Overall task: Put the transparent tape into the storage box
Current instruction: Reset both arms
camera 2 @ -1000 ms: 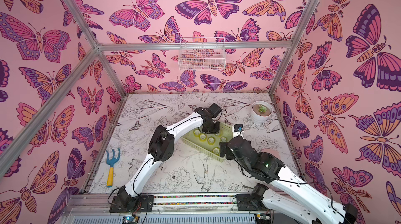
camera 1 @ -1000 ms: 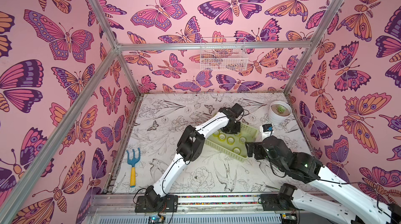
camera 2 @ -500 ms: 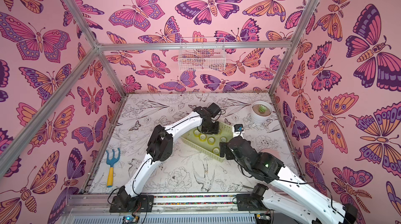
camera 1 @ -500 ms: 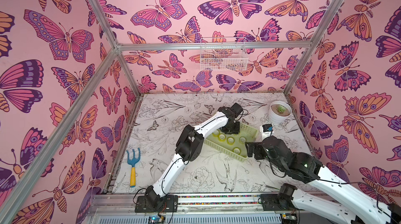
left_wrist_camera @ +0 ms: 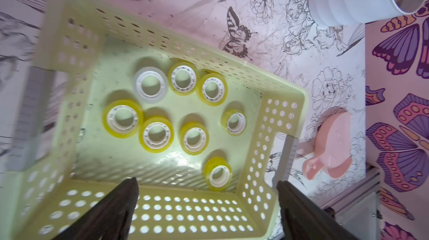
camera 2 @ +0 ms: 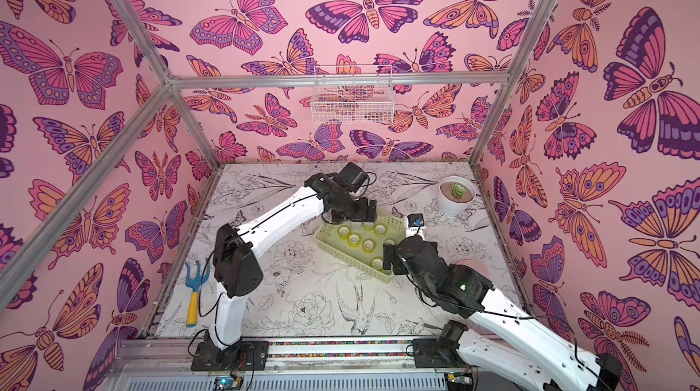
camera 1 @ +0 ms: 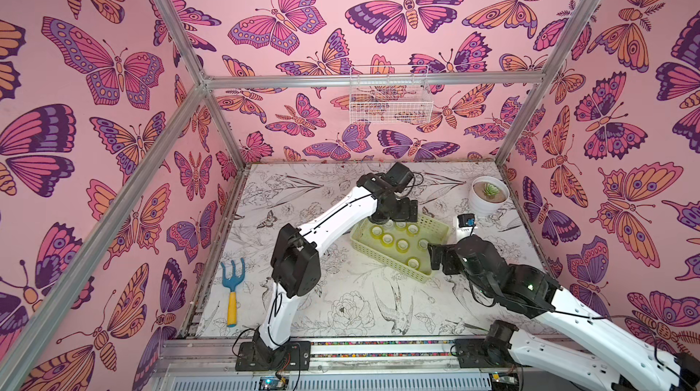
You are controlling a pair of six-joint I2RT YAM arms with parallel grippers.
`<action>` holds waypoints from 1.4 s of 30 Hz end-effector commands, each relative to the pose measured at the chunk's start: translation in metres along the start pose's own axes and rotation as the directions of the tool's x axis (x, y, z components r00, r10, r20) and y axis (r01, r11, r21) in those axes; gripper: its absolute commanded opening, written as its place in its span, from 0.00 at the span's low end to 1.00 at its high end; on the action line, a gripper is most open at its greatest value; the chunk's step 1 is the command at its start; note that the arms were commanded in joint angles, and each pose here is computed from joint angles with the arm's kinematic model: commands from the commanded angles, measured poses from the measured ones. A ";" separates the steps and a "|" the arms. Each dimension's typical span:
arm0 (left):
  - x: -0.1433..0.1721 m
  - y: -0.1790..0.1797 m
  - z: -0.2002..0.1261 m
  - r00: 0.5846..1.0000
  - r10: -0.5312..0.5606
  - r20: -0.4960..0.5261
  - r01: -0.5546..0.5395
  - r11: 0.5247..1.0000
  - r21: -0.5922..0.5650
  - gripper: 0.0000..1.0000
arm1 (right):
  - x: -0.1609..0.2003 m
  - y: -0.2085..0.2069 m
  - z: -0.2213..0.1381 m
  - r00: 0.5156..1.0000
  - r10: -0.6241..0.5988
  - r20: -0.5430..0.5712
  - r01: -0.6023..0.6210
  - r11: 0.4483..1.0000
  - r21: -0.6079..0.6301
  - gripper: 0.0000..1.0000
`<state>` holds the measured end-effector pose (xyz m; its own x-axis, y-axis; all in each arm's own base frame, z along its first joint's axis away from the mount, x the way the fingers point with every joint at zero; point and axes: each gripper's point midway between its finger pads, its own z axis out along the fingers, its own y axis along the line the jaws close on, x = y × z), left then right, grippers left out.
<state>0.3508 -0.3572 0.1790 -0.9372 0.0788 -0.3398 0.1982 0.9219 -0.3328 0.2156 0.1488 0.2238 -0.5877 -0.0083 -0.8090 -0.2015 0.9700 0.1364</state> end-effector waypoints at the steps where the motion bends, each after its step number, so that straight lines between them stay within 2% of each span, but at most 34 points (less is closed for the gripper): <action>1: -0.009 0.044 -0.019 0.997 -0.043 0.068 0.050 0.992 -0.112 1.00 | -0.018 -0.017 0.000 0.995 -0.031 0.100 0.021 0.995 0.098 0.99; 5: -0.014 0.097 -0.054 0.978 -0.116 0.173 0.150 0.968 -0.201 1.00 | -0.027 -0.041 0.001 0.974 -0.083 0.209 0.032 0.971 0.236 0.99; 9: -0.013 0.170 -0.091 0.925 -0.201 0.321 0.300 0.907 -0.296 1.00 | -0.035 -0.066 0.001 0.933 -0.171 0.316 0.047 0.930 0.365 0.99; 12: -0.006 0.226 -0.117 0.876 -0.231 0.423 0.394 0.850 -0.350 1.00 | -0.038 -0.091 0.004 0.918 -0.182 0.351 0.007 0.896 0.445 0.99; 15: 0.004 0.269 -0.139 0.828 -0.208 0.522 0.450 0.800 -0.396 1.00 | -0.034 -0.125 0.013 0.926 -0.144 0.349 -0.059 0.858 0.511 0.99; 19: 0.015 0.318 -0.165 0.740 -0.093 0.667 0.505 0.731 -0.459 1.00 | -0.030 -0.167 0.029 0.932 -0.084 0.354 -0.145 0.806 0.573 0.99; 22: 0.030 0.356 -0.162 0.707 -0.031 0.707 0.530 0.686 -0.499 1.00 | -0.026 -0.192 0.045 0.936 -0.028 0.350 -0.201 0.774 0.600 0.99; 25: 0.043 0.389 -0.151 0.696 0.013 0.718 0.539 0.651 -0.535 1.00 | -0.028 -0.207 0.064 0.948 -0.075 0.311 -0.158 0.737 0.658 0.99; 28: 0.056 0.422 -0.132 0.700 -0.013 0.714 0.566 0.619 -0.544 1.00 | -0.024 -0.226 0.085 0.961 -0.086 0.264 -0.137 0.678 0.722 0.99; 31: 0.063 0.446 -0.107 0.741 -0.049 0.670 0.562 0.592 -0.578 1.00 | -0.017 -0.236 0.107 0.958 -0.081 0.276 -0.144 0.694 0.705 0.99; 32: 0.063 0.450 -0.103 0.742 -0.051 0.669 0.563 0.589 -0.580 1.00 | -0.015 -0.239 0.111 0.955 -0.082 0.286 -0.148 0.703 0.696 0.99; 36: 0.045 0.450 -0.087 0.731 -0.042 0.681 0.530 0.664 -0.527 1.00 | -0.002 -0.248 0.130 0.951 -0.038 0.306 -0.172 0.757 0.630 0.99; 38: 0.034 0.448 -0.086 0.702 -0.024 0.712 0.528 0.689 -0.497 1.00 | -0.003 -0.248 0.133 0.949 -0.040 0.314 -0.171 0.769 0.616 0.99; 40: 0.027 0.446 -0.083 0.675 -0.019 0.737 0.523 0.717 -0.461 1.00 | -0.001 -0.240 0.139 0.957 -0.045 0.285 -0.134 0.806 0.577 0.99; 42: 0.019 0.438 -0.074 0.692 0.010 0.722 0.461 0.763 -0.453 0.99 | -0.002 -0.233 0.143 0.952 -0.073 0.297 -0.104 0.836 0.539 0.99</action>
<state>0.3817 0.0892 0.0864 -0.4807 -0.2468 -0.8414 -0.5010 0.8648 0.0326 0.3635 -0.0600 0.1000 -0.3786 0.0176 -0.9254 0.4168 0.8959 -0.1535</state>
